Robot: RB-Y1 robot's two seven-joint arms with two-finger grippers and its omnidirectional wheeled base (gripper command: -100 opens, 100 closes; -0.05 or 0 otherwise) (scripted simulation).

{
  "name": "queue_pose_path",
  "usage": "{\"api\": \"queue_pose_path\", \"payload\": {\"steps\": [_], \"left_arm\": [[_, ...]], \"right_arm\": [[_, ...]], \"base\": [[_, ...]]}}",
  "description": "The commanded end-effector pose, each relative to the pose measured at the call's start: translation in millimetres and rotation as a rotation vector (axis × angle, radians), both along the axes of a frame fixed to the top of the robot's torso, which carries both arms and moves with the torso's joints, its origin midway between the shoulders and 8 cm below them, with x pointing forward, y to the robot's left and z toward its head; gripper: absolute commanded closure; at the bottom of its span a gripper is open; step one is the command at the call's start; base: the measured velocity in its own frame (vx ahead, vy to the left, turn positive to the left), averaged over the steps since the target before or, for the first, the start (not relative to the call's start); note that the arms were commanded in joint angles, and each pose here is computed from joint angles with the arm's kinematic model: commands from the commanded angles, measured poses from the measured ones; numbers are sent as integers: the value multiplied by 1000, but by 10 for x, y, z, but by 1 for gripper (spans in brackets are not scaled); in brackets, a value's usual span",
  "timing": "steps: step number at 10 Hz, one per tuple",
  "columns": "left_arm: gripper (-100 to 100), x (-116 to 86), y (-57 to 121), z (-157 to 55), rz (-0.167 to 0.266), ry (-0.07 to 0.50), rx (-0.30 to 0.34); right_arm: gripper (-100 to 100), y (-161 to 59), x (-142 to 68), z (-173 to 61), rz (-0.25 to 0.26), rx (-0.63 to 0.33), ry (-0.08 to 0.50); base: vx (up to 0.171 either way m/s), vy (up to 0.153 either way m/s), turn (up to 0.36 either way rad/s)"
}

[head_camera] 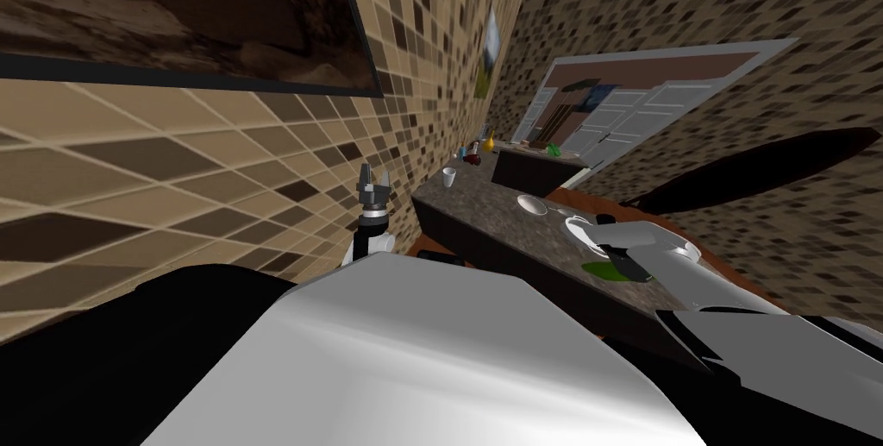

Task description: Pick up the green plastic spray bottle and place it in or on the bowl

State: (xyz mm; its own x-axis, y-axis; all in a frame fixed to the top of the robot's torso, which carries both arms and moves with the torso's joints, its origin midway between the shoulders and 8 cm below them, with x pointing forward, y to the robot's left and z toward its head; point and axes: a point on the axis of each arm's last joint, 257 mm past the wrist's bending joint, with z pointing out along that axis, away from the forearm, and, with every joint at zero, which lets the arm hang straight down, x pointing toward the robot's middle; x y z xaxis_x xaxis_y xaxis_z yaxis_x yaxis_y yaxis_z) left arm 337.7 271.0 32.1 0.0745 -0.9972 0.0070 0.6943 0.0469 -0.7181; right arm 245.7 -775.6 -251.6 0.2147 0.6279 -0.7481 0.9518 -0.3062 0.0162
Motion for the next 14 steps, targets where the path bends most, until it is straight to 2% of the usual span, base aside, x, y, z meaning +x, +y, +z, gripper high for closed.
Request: {"api": "queue_pose_path", "payload": {"steps": [1, 5, 8, 11, 14], "left_arm": [[0, 0, 0, 0, 0, 0, 0], [0, 0, 0, 0, 0, 0, 0], [0, 0, 0, 0, 0, 0, 0], [0, 0, 0, 0, 0, 0, 0], [0, 0, 1, -1, 0, 0, 0]], "right_arm": [[100, 185, 57, -129, -6, 39, 2], [100, 517, 107, -321, -44, 107, 9], [100, 743, 91, -419, -91, 154, 18], [100, 903, 12, -461, -158, 189, 30], [100, 973, -136, -438, -245, 208, 40]], "base": [[-128, 5, 153], [-121, 18, 241], [-135, -4, 304], [-98, -33, 345], [-81, -46, 406]]}}
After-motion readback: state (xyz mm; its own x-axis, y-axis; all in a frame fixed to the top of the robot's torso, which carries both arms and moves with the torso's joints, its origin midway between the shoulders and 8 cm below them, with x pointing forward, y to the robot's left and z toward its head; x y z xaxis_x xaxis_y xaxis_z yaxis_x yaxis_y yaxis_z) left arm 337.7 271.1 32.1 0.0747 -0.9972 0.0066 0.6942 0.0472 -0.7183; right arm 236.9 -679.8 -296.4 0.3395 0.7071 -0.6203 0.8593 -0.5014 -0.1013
